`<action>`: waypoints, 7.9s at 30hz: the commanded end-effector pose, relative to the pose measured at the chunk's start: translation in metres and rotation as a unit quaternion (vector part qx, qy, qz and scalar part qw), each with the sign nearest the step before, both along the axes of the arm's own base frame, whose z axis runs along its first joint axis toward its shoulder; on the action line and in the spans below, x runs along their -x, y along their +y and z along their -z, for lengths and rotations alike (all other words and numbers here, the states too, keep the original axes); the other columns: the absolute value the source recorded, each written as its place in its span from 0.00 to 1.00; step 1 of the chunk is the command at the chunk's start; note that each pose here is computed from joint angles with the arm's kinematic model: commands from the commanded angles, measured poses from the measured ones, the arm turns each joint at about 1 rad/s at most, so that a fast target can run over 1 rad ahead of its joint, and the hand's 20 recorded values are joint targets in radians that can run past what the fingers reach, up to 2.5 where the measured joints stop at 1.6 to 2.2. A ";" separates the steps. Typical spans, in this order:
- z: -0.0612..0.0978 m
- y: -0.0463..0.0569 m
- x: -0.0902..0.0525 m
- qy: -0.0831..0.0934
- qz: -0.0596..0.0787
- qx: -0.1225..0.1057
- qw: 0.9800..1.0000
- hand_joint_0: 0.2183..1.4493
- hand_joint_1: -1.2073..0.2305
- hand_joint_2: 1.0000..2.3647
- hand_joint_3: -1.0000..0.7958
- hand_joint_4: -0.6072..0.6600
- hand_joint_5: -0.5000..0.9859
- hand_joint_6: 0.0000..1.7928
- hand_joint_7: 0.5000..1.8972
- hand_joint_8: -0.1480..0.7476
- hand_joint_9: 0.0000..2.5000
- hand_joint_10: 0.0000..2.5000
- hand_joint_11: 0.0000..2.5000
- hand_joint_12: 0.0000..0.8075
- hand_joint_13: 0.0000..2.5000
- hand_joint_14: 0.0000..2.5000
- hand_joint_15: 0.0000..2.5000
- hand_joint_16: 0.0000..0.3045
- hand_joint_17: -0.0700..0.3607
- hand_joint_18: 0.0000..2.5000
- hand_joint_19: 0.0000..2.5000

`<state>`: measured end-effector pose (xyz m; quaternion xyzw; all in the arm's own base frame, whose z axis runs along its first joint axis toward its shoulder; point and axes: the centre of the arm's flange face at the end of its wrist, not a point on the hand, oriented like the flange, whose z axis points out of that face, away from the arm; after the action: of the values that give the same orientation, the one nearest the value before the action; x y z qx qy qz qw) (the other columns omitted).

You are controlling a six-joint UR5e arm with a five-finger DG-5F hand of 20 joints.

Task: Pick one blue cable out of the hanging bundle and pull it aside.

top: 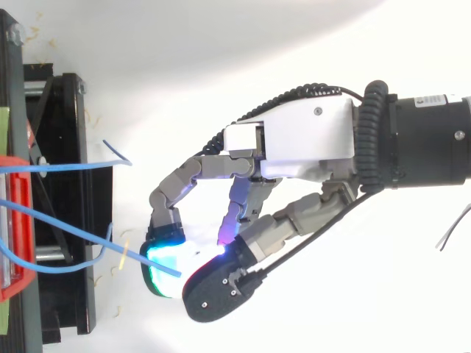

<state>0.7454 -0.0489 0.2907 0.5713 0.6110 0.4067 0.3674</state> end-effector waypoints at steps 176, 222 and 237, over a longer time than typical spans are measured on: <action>0.030 -0.041 0.025 -0.011 0.011 0.069 0.997 0.32 0.27 0.00 0.42 0.40 0.34 0.48 0.40 0.39 0.41 0.00 0.04 0.51 0.33 0.01 0.21 0.21 0.49 0.23 0.25; 0.020 -0.040 0.004 -0.094 0.017 0.063 0.993 0.25 0.46 0.00 0.28 0.43 0.31 0.48 0.36 0.40 0.38 0.00 0.07 0.48 0.29 0.01 0.21 0.19 0.47 0.18 0.27; 0.020 -0.042 0.005 -0.096 -0.002 0.092 0.991 0.17 0.48 0.00 0.28 0.45 0.31 0.47 0.33 0.45 0.38 0.00 0.07 0.54 0.29 0.01 0.20 0.22 0.52 0.18 0.26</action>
<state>0.7403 -0.0901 0.2702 0.4993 0.6040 0.4021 0.4736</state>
